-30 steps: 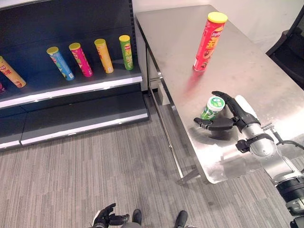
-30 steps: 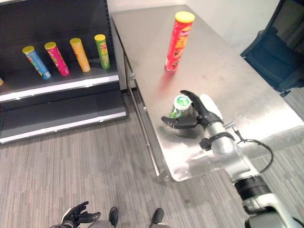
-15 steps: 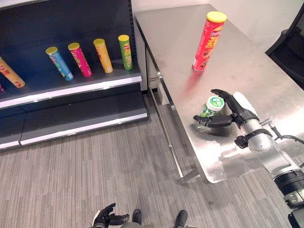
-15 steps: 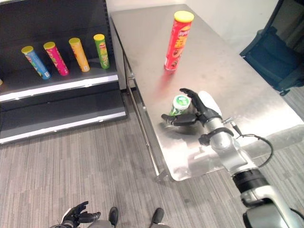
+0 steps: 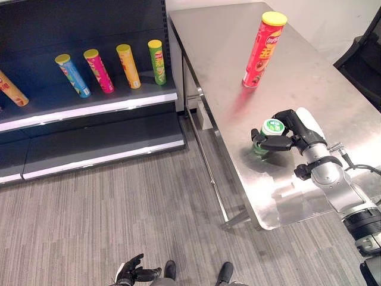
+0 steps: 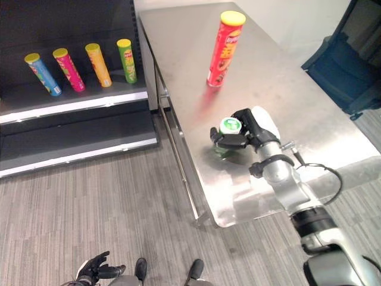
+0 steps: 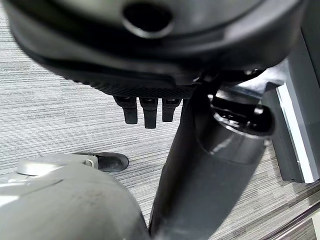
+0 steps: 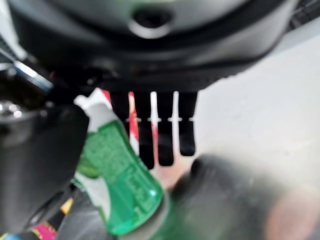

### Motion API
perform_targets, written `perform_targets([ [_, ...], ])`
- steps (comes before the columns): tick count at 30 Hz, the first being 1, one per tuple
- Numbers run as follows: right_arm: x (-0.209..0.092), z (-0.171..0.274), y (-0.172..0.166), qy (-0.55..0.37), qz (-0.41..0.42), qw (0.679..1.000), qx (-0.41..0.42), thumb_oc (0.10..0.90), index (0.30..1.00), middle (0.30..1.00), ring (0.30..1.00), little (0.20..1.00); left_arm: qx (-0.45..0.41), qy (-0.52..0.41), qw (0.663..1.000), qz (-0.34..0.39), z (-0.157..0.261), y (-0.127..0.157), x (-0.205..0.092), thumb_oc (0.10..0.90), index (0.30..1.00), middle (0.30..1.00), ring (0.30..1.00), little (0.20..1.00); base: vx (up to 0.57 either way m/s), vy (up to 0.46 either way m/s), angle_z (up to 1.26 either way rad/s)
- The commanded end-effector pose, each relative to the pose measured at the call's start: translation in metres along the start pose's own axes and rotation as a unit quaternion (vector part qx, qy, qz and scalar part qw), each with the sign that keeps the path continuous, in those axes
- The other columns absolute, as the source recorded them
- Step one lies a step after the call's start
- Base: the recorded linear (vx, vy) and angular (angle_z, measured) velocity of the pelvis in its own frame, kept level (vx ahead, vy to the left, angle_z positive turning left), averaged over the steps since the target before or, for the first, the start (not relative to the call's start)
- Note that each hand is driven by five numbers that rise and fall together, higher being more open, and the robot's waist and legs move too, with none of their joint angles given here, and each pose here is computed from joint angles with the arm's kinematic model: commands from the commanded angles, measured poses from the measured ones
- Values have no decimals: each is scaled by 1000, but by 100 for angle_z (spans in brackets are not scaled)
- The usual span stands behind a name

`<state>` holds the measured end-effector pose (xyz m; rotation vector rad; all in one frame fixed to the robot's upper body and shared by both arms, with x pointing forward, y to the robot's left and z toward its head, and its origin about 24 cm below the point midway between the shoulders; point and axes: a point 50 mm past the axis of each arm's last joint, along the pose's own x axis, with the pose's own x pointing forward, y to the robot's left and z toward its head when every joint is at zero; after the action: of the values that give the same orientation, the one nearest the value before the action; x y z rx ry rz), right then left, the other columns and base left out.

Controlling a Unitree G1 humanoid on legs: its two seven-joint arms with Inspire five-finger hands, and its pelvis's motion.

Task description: Put the goods on the table back onto the shelves and tidy them up.

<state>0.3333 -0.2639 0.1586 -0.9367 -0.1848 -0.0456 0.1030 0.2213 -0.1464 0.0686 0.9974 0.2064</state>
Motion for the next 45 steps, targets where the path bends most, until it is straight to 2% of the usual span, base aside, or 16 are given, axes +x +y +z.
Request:
perform_targets([
  [1,7,34,-40,-80,-73,994,-6,400,300,300,300,300,24,-25,999,10,13,9,2,800,900,900,900,900,-12,-34,3],
  [12,-22,67,-74,-180,-165,970,19,400,300,300,300,300,10,-37,999,35,19,22,2,800,900,900,900,900,-18,-55,1],
  [18,-29,77,-83,-208,-172,962,25,400,300,300,300,300,-16,-45,998,46,22,29,1,800,900,900,900,900,-23,-130,-2],
  [29,-45,89,-88,-247,-197,949,2,400,300,300,300,300,-3,-11,999,32,3,24,-2,800,900,900,900,900,-12,-57,5],
  [37,-60,102,-93,-285,-220,933,-7,400,300,300,300,300,2,-41,999,33,21,27,1,800,900,900,900,900,-60,-20,20],
  [45,-58,121,-86,-328,-202,923,13,400,300,300,300,300,6,-36,999,38,14,30,-1,800,900,900,900,900,40,102,16],
])
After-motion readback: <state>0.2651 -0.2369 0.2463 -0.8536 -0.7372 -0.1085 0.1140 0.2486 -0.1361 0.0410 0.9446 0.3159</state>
